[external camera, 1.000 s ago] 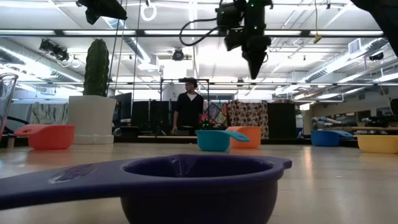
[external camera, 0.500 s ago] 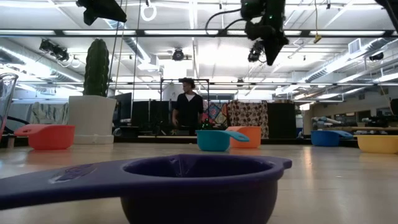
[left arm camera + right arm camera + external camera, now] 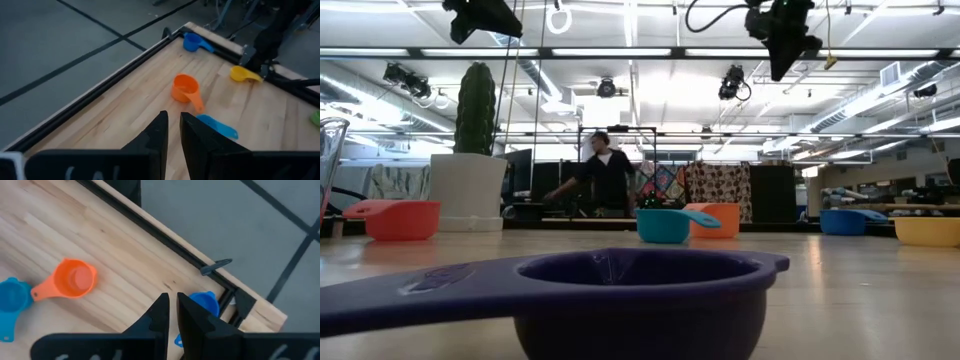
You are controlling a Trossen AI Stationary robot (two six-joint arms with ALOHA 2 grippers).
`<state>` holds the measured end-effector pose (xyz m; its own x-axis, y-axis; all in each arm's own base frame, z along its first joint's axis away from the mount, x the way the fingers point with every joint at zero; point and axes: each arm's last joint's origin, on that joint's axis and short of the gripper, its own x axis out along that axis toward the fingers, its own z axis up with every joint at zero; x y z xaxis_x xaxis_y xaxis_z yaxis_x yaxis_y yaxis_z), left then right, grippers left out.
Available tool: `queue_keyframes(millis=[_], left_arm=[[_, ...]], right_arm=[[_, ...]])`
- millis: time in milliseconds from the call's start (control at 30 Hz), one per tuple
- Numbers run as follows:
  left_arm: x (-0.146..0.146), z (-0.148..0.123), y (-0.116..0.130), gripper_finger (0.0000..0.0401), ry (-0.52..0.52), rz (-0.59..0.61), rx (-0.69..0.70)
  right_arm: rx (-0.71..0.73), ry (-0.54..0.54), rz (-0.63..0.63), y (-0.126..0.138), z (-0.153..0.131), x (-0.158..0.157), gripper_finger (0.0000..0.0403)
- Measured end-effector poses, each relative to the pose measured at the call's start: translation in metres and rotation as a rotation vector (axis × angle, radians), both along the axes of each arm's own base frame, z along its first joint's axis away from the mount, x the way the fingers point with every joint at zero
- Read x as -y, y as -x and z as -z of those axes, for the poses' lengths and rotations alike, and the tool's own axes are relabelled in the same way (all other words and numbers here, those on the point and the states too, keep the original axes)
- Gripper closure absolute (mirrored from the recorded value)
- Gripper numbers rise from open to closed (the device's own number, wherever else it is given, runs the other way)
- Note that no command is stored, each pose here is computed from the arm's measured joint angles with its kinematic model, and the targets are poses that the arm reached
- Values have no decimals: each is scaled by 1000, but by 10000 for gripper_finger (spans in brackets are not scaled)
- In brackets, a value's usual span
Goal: Nest measuring cups in basket
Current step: Stack the blue measuring cup on top of the orange measuring cup
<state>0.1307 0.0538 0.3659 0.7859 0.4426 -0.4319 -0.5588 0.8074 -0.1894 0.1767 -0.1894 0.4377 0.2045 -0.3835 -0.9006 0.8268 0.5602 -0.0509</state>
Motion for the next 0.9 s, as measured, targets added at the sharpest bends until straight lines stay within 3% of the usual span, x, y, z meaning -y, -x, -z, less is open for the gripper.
queue_keyframes(millis=[200,400,600,800,900], left_arm=[[0,4,2,349,-1,-38,-50],[-1,4,3,349,-6,-46,-52],[-1,4,3,349,-8,-49,-53],[-1,4,3,349,-7,-50,-51],[-1,4,3,349,-6,-51,-48]], right_arm=[[-8,-90,23,10,17,4,364],[-123,-205,81,19,60,16,364],[-148,-284,29,18,111,28,357],[-143,-313,35,16,146,31,329],[-182,-293,98,17,161,32,316]])
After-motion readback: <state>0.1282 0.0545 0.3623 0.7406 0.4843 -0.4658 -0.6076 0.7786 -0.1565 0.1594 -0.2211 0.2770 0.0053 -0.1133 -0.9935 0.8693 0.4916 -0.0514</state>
